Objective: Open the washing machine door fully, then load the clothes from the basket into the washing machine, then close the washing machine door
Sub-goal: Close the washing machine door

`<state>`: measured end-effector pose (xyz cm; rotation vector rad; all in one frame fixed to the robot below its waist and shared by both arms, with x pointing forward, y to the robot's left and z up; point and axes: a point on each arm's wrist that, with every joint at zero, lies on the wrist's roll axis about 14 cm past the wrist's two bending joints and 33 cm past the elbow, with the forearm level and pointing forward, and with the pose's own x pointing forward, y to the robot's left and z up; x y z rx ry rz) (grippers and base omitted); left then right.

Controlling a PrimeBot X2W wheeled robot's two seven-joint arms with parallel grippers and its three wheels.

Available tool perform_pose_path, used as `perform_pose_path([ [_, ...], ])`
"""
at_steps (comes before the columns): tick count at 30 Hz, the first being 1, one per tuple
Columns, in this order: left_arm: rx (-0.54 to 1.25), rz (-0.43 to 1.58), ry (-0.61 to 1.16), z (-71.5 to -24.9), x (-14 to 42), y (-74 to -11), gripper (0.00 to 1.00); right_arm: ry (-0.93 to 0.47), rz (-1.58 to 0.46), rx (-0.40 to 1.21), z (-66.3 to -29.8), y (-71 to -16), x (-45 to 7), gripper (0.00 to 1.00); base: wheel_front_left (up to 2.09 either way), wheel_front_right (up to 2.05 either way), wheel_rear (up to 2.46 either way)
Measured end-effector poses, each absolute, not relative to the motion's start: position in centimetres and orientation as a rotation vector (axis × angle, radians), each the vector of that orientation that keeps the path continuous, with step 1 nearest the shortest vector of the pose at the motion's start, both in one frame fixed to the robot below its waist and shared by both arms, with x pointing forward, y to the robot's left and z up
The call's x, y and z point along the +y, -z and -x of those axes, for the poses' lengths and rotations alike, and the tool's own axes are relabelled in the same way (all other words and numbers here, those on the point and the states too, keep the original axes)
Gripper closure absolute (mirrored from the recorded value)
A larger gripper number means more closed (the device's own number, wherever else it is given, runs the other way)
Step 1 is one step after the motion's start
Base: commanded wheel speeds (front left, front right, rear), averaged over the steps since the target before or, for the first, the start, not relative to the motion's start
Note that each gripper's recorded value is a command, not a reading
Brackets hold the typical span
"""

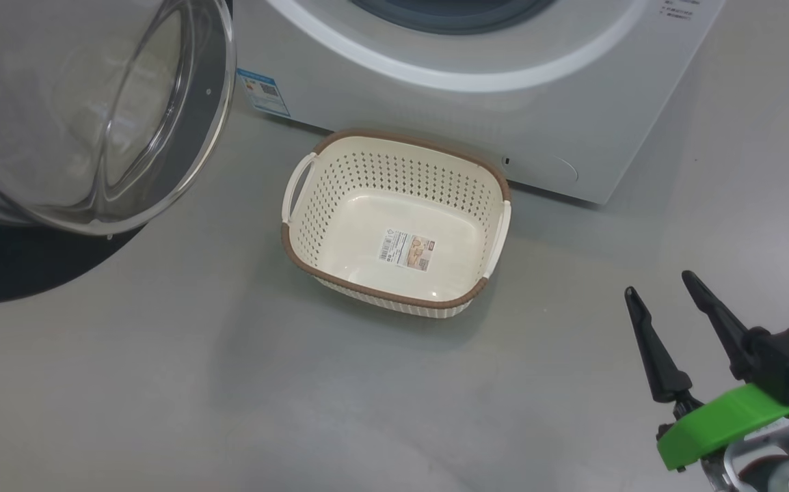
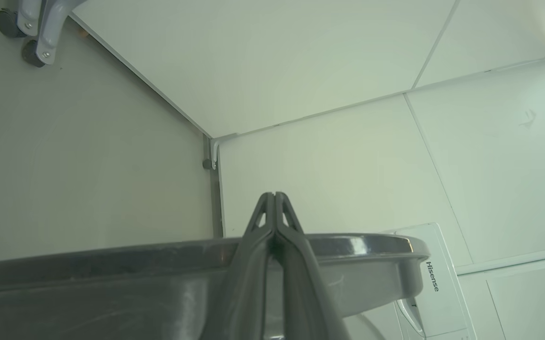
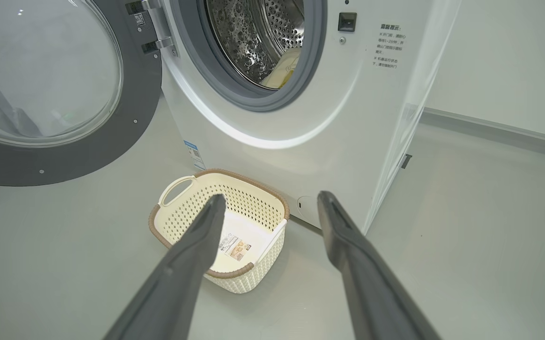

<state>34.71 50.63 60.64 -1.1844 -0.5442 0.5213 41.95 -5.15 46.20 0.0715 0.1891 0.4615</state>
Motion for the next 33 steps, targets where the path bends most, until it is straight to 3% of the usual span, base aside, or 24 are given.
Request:
perform_pose_path([
  [33,-0.327,1.233,-0.315,-35.6,46.7,-60.0,1.0,-0.49,-0.109,0.182,-41.7,-46.5,-3.8,0.0,0.0,0.0,0.0],
])
